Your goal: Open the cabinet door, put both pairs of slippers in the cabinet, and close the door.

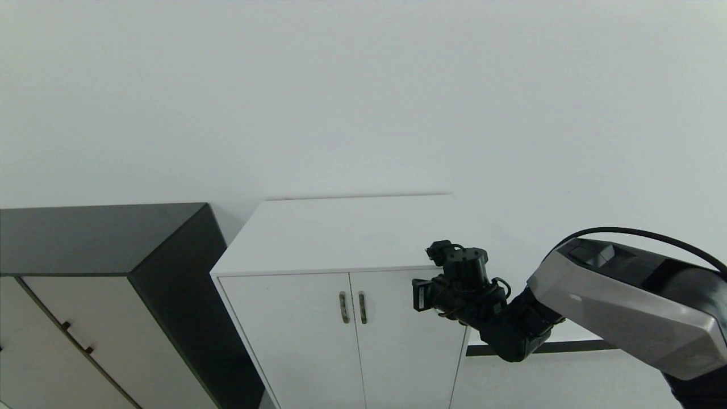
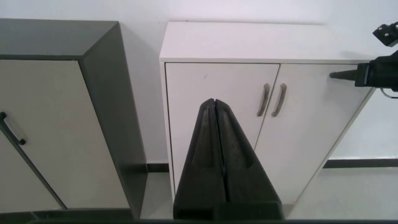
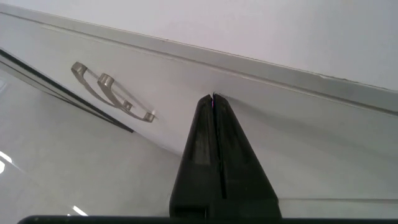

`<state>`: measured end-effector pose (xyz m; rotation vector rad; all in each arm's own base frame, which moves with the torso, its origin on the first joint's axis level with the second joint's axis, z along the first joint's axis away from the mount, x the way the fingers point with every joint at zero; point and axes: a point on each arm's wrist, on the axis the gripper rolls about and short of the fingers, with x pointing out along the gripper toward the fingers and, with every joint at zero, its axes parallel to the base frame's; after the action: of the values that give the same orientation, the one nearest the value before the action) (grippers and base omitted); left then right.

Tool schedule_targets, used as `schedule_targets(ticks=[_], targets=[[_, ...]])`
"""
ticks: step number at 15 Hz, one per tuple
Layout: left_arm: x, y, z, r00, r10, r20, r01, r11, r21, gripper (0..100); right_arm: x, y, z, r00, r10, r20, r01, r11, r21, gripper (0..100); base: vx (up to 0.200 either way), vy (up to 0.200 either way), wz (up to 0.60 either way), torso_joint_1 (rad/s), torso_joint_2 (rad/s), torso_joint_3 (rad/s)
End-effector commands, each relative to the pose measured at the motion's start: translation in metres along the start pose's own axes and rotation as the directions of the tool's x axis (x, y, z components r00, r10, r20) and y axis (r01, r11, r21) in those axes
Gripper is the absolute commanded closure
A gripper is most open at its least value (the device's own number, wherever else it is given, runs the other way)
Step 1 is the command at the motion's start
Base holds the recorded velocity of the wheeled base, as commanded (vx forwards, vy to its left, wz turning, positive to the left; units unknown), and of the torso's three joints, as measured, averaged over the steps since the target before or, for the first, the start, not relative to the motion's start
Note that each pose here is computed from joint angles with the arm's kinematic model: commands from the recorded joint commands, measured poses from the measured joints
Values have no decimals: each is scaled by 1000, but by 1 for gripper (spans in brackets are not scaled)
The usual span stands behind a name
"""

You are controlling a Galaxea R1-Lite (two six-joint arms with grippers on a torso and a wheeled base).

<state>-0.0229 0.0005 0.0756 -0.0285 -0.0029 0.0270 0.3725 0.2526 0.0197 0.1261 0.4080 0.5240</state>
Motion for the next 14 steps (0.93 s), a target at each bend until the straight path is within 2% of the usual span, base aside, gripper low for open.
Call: schedule_targets(ticks=[1,6,9,11,13,14], targets=[[0,0,0,1000,1,-1,-1,1000,-1,100,1,-1,4,1000,-4,11,4,1000,2,100,0,0,0,0,0,0],[0,0,0,1000,1,-1,-1,1000,-1,100,2,-5,8,1000,-11,16,11,1000,9,100,0,0,0,0,0,0],[0,0,0,1000,-1,-1,1,1000,-1,100,-6,-1,16,999,-9,40,9,1000,7,100,0,0,0,0,0,0],[0,0,0,1000,-1,-1,1,1000,1,100,-37,20,34,996,-4,93,5,1000,-8,100,0,0,0,0,0,0],[0,0,0,1000,-1,-1,1,1000,2,100,-76,33,43,995,-11,99,13,1000,-19,100,0,0,0,0,0,0],[0,0,0,1000,-2,-1,2,1000,2,100,-91,33,45,994,-39,102,41,999,-17,100,0,0,0,0,0,0]])
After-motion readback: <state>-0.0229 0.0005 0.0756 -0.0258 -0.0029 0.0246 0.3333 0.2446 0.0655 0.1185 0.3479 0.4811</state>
